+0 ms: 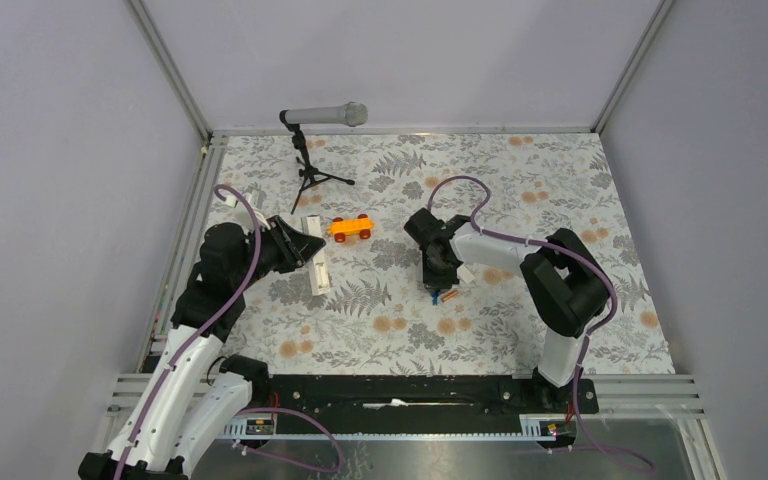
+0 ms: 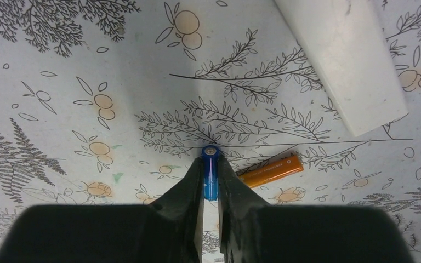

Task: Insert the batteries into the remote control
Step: Pick up the battery from the center of the board, then load the battery into the remote control.

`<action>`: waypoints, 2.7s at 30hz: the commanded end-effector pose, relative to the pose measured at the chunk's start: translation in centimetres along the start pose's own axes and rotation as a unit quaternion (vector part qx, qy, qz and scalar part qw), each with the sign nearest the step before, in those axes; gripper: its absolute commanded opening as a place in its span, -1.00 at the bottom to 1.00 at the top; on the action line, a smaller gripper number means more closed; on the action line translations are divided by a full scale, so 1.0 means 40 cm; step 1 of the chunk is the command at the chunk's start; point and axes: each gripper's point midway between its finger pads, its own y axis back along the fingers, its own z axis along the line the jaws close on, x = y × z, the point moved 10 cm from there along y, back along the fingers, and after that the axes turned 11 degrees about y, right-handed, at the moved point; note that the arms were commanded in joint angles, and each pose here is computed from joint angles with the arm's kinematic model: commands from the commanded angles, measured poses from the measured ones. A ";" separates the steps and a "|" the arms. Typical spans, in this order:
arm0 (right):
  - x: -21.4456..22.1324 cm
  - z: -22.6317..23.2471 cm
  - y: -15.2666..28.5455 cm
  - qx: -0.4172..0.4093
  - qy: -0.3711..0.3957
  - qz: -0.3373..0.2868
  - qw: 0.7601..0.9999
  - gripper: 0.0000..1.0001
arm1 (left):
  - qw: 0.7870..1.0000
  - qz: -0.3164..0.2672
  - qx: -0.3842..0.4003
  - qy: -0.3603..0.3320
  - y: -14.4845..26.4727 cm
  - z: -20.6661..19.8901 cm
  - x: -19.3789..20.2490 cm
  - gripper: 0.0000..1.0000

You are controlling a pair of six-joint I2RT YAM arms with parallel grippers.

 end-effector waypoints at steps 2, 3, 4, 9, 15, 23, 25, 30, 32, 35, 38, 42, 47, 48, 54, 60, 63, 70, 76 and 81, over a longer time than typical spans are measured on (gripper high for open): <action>0.015 0.007 0.000 -0.006 0.009 -0.015 1.000 -0.91 | 0.999 -0.022 0.024 -0.021 0.001 -0.024 -0.024 -1.00; 0.012 0.007 0.009 -0.014 0.010 -0.030 0.999 -0.94 | 0.999 -0.023 0.024 -0.022 0.001 -0.025 -0.026 -1.00; 0.010 0.007 0.017 -0.022 0.012 -0.047 0.999 -0.96 | 0.999 -0.023 0.025 -0.024 0.002 -0.027 -0.028 -1.00; -0.003 0.000 0.077 -0.068 0.040 -0.141 0.987 -0.97 | 0.999 -0.025 0.026 -0.032 -0.004 -0.036 -0.039 -1.00; 0.002 -0.013 0.169 -0.147 0.077 -0.263 0.950 -0.96 | 0.999 -0.012 0.034 -0.033 -0.031 -0.042 -0.051 -1.00; 0.027 -0.036 0.310 -0.226 0.090 -0.385 0.890 -0.94 | 0.994 0.028 0.099 -0.021 -0.086 -0.064 -0.054 -1.00; 0.034 -0.039 0.346 -0.248 0.096 -0.407 0.874 -0.93 | 0.991 0.036 0.126 -0.030 -0.097 -0.080 -0.052 -1.00; 0.036 -0.042 0.430 -0.287 0.108 -0.468 0.829 -0.88 | 0.983 0.048 0.171 -0.039 -0.128 -0.125 -0.053 -1.00; 0.036 -0.043 0.453 -0.297 0.121 -0.485 0.814 -0.87 | 0.981 0.055 0.181 -0.032 -0.147 -0.135 -0.056 -1.00; 0.036 -0.045 0.479 -0.303 0.142 -0.507 0.795 -0.86 | 0.979 0.059 0.192 -0.020 -0.167 -0.148 -0.062 -1.00; 0.037 -0.049 0.495 -0.302 0.157 -0.527 0.779 -0.85 | 0.977 0.059 0.203 -0.009 -0.182 -0.161 -0.069 -1.00; 0.037 -0.055 0.513 -0.299 0.174 -0.549 0.761 -0.85 | 0.975 0.063 0.214 0.001 -0.201 -0.177 -0.075 -1.00; 0.034 -0.059 0.526 -0.291 0.198 -0.572 0.741 -0.85 | 0.972 0.066 0.225 0.007 -0.220 -0.190 -0.080 -1.00; 0.034 -0.059 0.524 -0.288 0.203 -0.576 0.737 -0.85 | 0.972 0.067 0.226 0.008 -0.223 -0.191 -0.081 -1.00; 0.031 -0.072 0.521 -0.257 0.228 -0.607 0.717 -0.86 | 0.971 0.069 0.229 0.008 -0.234 -0.198 -0.085 -1.00; 0.011 -0.056 0.537 -0.271 0.189 -0.568 0.754 -0.88 | 0.957 0.068 0.283 -0.010 -0.231 -0.214 -0.079 -1.00; 0.006 -0.032 0.587 -0.335 0.131 -0.544 0.758 -0.92 | 0.938 0.047 0.344 -0.027 -0.210 -0.229 -0.078 -1.00; -0.009 0.014 0.654 -0.444 0.058 -0.510 0.734 -0.92 | 0.913 0.018 0.408 -0.004 -0.195 -0.243 -0.078 -1.00; -0.020 0.058 0.670 -0.435 0.063 -0.484 0.757 -0.93 | 0.936 0.012 0.346 0.069 -0.213 -0.250 -0.091 -1.00; -0.042 0.089 0.704 -0.406 0.051 -0.491 0.769 -0.94 | 0.933 0.030 0.343 0.109 -0.216 -0.253 -0.084 -1.00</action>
